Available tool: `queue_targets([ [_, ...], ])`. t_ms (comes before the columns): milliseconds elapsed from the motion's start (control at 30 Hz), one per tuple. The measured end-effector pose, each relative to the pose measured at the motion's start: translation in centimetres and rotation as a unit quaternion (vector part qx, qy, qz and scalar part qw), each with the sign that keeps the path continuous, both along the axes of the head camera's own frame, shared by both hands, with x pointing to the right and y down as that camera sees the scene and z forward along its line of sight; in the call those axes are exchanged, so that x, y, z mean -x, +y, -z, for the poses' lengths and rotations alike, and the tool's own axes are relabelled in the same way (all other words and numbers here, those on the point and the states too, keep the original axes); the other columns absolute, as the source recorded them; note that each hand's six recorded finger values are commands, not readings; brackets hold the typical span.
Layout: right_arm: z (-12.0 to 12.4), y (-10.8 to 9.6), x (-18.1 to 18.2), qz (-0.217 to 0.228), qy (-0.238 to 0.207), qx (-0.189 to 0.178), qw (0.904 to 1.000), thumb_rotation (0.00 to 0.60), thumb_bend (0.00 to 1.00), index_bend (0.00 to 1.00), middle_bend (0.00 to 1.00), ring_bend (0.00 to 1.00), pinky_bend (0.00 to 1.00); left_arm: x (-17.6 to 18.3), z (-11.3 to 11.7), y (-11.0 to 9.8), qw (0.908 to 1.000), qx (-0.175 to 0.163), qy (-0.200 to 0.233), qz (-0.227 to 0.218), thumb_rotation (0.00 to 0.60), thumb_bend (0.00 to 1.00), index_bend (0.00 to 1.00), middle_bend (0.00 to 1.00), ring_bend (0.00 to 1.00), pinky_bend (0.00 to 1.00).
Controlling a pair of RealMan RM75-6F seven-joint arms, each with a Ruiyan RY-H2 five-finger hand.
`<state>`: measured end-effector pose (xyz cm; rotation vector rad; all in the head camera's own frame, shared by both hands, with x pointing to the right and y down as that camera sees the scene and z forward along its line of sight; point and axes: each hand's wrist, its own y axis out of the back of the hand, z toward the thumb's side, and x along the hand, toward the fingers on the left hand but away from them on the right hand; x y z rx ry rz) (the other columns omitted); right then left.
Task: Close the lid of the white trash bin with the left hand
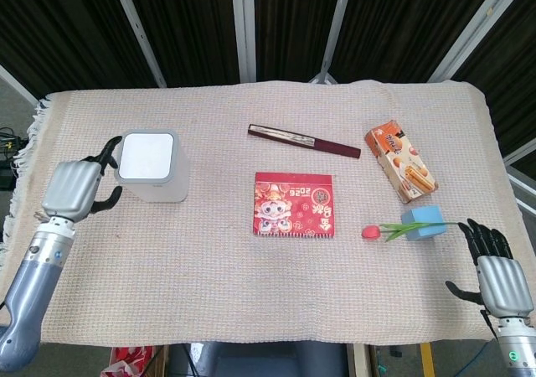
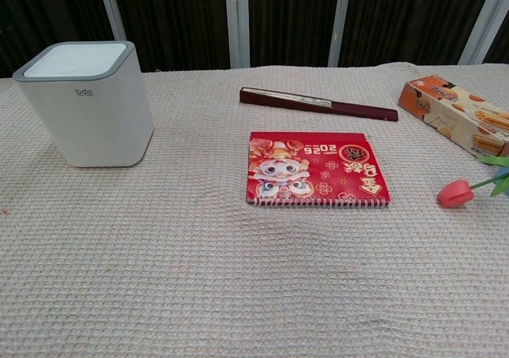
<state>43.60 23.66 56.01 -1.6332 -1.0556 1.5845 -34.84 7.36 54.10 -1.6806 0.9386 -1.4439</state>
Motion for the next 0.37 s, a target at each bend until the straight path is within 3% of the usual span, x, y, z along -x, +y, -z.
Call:
queue_targets([
  [200,0.7,-0.2,0.3,0.025,0.008,-0.026,0.9993,0.600,0.19,0.00,0.00,0.00,0.00,4.1,0.4,4.9,0.9996,-0.022,-0.018,0.007,0.600,0.16,0.00,0.00,0.00,0.05],
  [367,0.6,-0.1,0.4,0.033,0.015,-0.028,0.9989,0.600,0.19,0.00,0.00,0.00,0.00,8.5,0.8,10.2,0.9979,-0.044,-0.047,0.007,0.600,0.12,0.00,0.00,0.00,0.00],
])
